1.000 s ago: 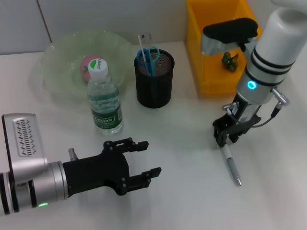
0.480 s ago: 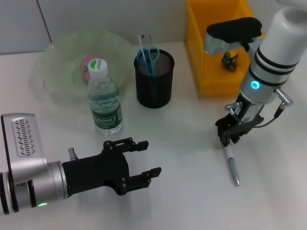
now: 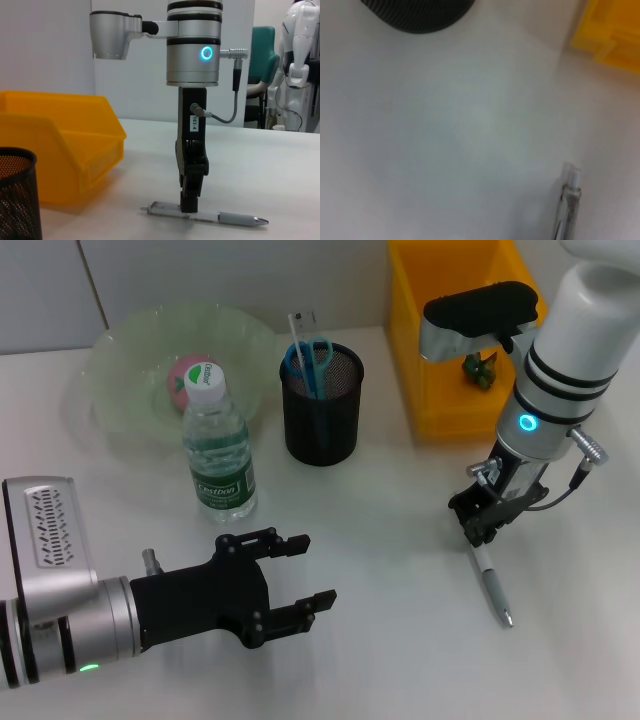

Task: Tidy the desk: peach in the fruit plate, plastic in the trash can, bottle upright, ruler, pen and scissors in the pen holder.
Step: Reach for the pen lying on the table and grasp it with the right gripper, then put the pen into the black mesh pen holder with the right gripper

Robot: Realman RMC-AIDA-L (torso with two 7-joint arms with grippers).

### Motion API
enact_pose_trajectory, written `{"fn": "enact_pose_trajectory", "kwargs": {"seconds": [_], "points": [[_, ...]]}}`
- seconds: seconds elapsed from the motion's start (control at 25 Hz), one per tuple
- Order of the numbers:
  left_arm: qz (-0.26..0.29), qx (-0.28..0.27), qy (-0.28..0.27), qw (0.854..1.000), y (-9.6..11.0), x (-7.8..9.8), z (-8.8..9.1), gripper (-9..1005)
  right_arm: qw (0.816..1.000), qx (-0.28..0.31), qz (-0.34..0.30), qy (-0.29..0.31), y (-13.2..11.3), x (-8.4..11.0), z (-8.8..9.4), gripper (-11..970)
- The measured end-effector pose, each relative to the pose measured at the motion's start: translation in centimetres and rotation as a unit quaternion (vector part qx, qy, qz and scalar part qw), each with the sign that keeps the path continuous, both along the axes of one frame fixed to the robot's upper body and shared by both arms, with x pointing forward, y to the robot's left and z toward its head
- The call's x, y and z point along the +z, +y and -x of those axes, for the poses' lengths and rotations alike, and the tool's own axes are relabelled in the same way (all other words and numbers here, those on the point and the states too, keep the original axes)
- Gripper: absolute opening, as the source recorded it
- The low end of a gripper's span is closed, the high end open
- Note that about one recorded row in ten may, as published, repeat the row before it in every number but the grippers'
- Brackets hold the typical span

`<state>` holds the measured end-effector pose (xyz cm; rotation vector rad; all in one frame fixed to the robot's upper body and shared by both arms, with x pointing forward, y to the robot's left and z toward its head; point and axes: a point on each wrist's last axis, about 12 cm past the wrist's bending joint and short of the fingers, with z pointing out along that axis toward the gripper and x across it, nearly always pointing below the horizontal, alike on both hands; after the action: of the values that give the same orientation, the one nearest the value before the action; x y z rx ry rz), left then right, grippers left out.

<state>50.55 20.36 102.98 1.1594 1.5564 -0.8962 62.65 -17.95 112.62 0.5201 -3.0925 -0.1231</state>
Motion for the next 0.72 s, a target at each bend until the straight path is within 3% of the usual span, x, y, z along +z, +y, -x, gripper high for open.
{"fn": "enact_pose_trajectory", "kwargs": {"seconds": [0.72], "points": [[0.0,0.002,0.001,1.0,0.19,-0.17,0.3,670,1.0,0.003,-0.001,-0.012,-0.09,0.78,-0.15,45]]}}
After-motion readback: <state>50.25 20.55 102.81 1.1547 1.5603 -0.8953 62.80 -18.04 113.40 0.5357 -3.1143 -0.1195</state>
